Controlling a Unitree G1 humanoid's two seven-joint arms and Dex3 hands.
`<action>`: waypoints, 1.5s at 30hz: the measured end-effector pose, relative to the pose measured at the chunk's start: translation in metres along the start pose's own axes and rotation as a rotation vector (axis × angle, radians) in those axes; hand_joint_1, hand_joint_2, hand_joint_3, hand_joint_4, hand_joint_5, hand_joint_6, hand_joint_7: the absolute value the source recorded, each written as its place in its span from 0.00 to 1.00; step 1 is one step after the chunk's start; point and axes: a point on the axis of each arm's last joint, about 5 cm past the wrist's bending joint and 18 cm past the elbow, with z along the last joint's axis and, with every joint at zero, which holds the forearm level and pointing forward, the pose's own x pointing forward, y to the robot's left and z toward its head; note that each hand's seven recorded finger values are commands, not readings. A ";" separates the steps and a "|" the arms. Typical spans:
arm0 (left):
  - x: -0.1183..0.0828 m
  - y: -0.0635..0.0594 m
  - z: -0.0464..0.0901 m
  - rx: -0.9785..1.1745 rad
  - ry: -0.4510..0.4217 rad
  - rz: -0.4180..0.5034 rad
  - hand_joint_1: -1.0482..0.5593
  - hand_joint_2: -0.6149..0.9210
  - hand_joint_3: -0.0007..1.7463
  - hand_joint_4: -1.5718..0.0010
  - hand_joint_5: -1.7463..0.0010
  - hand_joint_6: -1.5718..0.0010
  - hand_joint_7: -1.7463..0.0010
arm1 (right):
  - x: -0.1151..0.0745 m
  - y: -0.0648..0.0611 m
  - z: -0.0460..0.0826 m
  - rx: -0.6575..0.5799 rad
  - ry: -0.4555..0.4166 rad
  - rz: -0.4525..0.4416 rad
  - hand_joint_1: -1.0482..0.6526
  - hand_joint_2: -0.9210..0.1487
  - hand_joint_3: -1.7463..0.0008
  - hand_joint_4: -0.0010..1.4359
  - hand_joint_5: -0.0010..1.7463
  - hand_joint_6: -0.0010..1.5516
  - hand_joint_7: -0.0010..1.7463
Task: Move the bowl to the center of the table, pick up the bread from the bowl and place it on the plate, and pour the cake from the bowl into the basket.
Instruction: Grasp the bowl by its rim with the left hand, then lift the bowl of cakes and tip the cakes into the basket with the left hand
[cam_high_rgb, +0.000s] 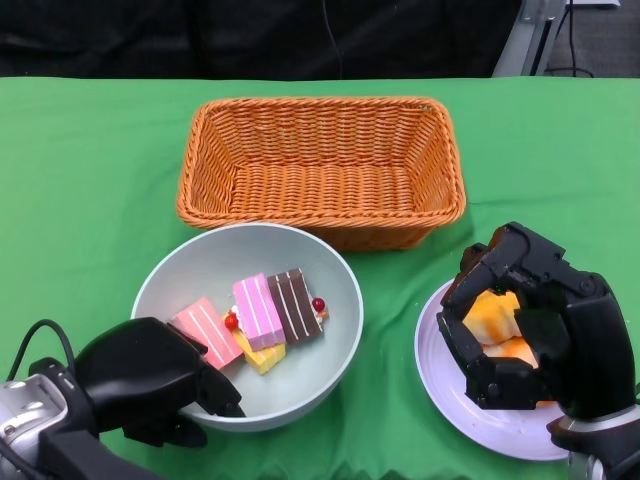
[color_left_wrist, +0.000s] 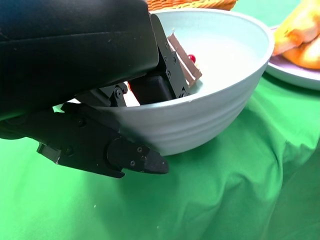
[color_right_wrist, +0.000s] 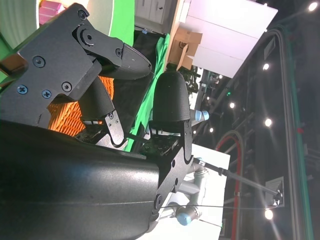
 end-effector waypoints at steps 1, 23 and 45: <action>0.000 -0.001 0.000 0.002 -0.003 0.009 0.53 1.00 0.06 0.60 0.08 0.34 0.69 | 0.000 0.000 0.000 -0.003 0.000 -0.001 0.44 0.53 0.35 0.49 0.98 0.40 0.86; -0.005 -0.025 -0.008 -0.077 -0.090 0.220 0.56 1.00 0.17 0.61 0.00 0.68 0.07 | -0.002 0.003 0.000 -0.008 0.009 -0.026 0.48 0.58 0.27 0.53 0.93 0.44 0.81; -0.038 0.001 -0.003 -0.186 -0.298 0.511 0.57 0.92 0.41 0.57 0.00 0.56 0.21 | -0.002 0.004 -0.005 0.000 0.032 -0.026 0.57 0.53 0.27 0.55 0.89 0.50 0.75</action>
